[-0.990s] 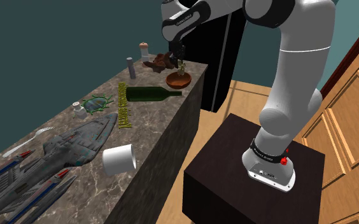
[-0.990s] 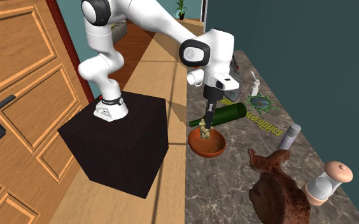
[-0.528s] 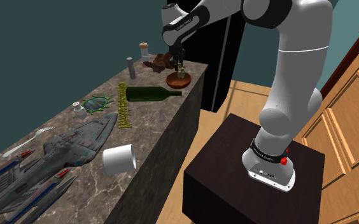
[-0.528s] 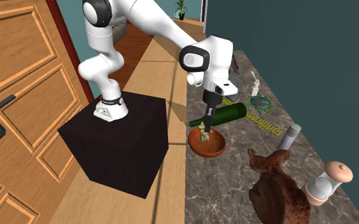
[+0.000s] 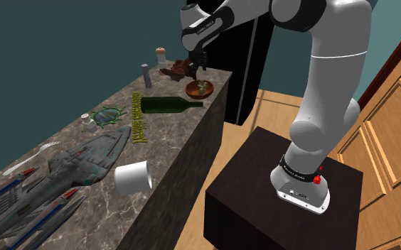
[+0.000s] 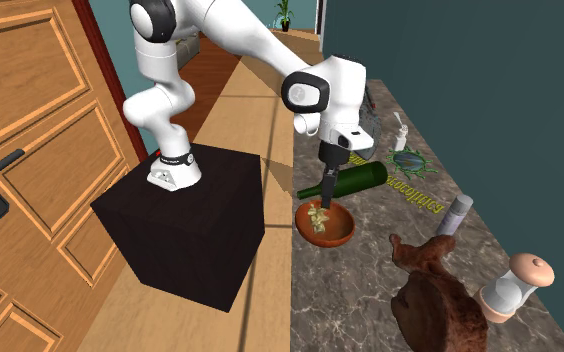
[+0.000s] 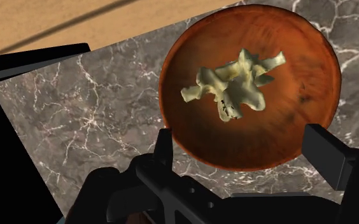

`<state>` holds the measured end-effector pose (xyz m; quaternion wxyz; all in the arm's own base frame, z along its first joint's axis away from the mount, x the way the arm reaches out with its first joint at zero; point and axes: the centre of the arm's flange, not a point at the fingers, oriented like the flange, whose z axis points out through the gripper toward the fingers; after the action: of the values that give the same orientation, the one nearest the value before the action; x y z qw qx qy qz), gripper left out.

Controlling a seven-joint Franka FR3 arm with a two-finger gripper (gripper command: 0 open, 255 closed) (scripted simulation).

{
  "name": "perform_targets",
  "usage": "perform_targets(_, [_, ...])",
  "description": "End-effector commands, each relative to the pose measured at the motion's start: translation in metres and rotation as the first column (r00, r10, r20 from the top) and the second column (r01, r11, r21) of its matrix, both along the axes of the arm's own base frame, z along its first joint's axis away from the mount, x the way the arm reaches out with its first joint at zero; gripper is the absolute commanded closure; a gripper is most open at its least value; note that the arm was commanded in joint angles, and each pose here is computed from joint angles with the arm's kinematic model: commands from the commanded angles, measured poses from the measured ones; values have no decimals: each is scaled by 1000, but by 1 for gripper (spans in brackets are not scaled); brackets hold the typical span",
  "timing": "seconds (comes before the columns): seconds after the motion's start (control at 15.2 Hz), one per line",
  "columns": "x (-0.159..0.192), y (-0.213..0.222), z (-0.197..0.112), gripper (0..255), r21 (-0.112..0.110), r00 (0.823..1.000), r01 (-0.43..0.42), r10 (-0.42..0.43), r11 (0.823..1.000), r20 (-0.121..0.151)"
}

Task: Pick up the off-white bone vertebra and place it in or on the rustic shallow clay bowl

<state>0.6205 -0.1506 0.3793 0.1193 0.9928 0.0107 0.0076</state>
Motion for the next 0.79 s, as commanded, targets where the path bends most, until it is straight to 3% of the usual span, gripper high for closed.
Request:
perform_targets(0.0, [0,0,0,0,0,1000,0,0,1000,0])
perform_targets(0.26, [-1,12,49,0,0,1000,0,0,1000,0])
perform_targets(0.73, [-1,12,49,0,0,1000,0,0,1000,0])
